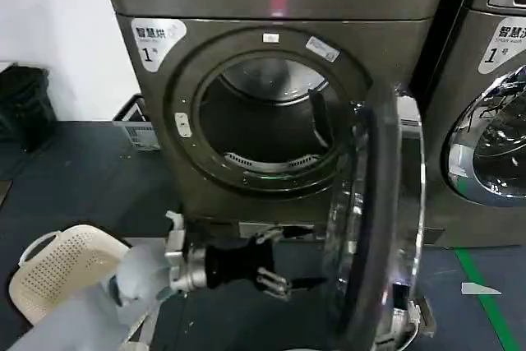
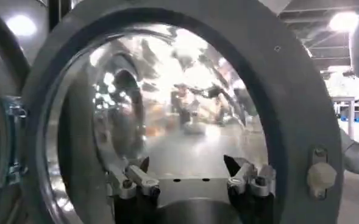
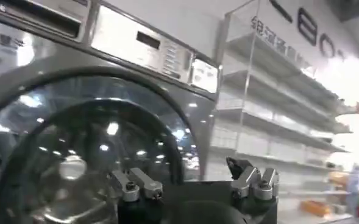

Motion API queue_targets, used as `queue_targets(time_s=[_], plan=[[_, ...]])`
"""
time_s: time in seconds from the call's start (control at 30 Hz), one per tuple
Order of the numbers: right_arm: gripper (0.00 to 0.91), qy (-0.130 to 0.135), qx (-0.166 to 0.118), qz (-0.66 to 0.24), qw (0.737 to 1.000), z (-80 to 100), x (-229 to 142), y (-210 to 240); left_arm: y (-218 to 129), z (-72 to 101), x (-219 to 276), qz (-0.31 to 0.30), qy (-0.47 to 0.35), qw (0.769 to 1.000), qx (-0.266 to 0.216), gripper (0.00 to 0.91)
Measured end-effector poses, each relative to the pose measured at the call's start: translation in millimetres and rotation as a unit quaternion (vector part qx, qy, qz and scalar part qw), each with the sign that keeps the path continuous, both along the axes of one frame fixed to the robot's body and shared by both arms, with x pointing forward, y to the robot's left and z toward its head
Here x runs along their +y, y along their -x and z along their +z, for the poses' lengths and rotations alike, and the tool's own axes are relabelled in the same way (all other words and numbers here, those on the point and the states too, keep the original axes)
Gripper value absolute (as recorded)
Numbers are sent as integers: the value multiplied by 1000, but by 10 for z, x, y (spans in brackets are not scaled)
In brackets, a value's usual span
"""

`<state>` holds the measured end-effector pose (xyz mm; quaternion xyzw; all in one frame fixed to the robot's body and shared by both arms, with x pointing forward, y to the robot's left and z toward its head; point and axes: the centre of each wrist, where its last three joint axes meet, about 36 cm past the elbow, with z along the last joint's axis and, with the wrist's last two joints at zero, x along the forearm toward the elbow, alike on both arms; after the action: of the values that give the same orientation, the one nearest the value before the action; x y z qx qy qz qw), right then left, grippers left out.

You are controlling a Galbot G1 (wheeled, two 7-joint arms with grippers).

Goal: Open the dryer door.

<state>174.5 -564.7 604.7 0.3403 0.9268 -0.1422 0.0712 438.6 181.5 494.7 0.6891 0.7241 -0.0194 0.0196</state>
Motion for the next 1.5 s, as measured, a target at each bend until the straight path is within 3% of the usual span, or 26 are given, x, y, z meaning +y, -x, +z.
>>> queue_targets(time_s=[0.37,0.7,1.13,1.2,1.5], plan=[[907,20,3,-51,999,156,-113,266,-293,39,-441,-7,13,1000,-7,907],[907,22,0,-102,995,298,-229,494,-588,119,-732,54,8,998,-15,907],[907,30,-4,-151,988,355,-231,624,-833,229,-1064,82,12,996,-38,907],[907,25,0,-162,986,369,-248,656,-860,242,-1107,86,15,995,-43,907],[907,49,19,-218,975,463,-363,824,-928,201,-1286,115,35,991,-61,907]])
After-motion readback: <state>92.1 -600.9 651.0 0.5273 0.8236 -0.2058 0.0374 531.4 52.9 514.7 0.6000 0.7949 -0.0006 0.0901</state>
